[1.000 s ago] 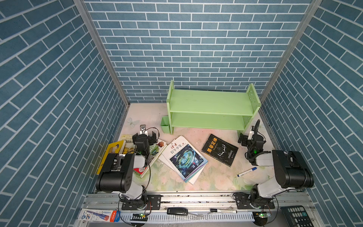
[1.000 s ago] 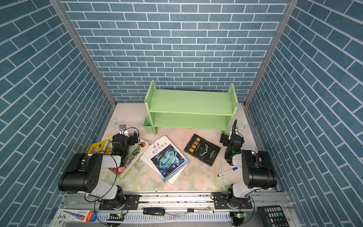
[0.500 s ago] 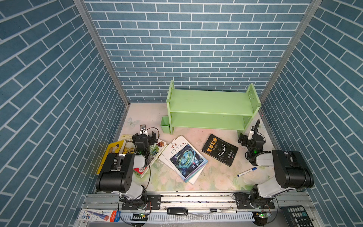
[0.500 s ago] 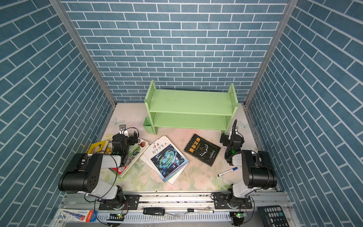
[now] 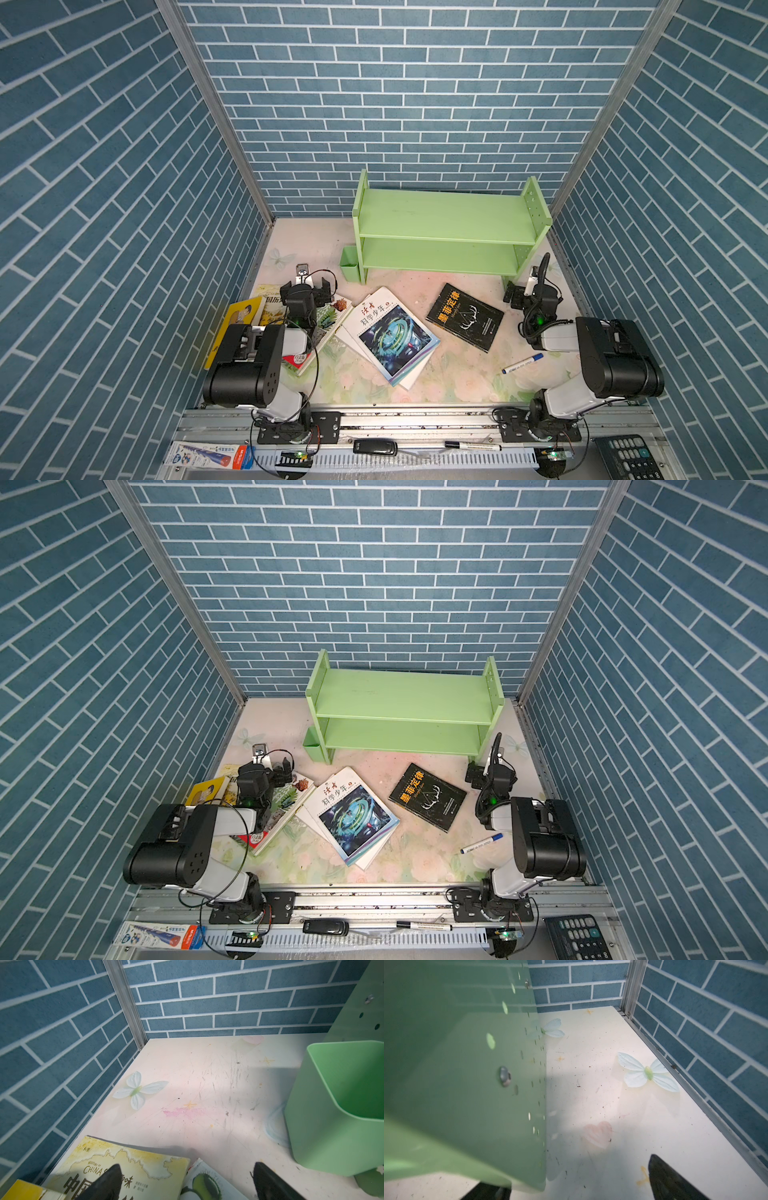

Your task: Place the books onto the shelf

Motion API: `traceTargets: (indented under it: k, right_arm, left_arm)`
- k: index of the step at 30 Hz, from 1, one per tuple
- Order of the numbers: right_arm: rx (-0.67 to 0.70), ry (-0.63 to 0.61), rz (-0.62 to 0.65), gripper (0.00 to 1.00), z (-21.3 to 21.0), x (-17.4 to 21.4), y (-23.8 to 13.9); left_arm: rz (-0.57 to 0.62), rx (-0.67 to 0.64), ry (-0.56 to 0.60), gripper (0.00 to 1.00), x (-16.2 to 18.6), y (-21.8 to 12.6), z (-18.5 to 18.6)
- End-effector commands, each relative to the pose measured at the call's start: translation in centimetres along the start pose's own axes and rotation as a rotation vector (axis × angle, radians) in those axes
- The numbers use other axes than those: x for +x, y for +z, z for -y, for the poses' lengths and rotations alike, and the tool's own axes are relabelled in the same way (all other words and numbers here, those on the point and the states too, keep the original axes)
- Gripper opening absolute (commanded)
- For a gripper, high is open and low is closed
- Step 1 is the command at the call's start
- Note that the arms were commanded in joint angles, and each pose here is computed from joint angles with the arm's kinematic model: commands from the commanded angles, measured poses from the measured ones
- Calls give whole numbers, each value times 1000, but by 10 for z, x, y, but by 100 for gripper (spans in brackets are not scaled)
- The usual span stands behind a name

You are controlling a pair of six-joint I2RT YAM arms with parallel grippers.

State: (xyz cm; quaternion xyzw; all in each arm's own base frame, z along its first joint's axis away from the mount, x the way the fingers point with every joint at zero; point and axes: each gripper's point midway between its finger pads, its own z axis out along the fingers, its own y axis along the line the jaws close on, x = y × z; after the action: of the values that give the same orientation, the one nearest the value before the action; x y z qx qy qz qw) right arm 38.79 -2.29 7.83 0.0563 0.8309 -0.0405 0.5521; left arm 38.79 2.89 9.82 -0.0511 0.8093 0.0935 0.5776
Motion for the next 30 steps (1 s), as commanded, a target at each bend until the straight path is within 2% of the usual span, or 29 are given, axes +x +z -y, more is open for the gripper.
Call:
traceTargets:
  k: [1,18,21,23,26,30]
  right_arm:
    - [67,-13,42,99,15,-13,0]
    - [66,-12,46,99,15,-13,-1]
    - [25,-26,57,99,8,-23,-8]
    - [15,-30,14,99,6,-33,-13]
    - [-2,23,-52,99,3,-52,-23]
    - [-138,182,-139,99,-23,-65,-41]
  left_arm:
    - [1,7,8,100,0,0,3]
    - [1,8,8,100,0,0,3]
    - [1,8,8,100,0,0,3]
    - [0,7,8,100,1,0,3]
    - [-1,7,8,100,1,0,3]
    - [0,8,8,100,0,0,3]
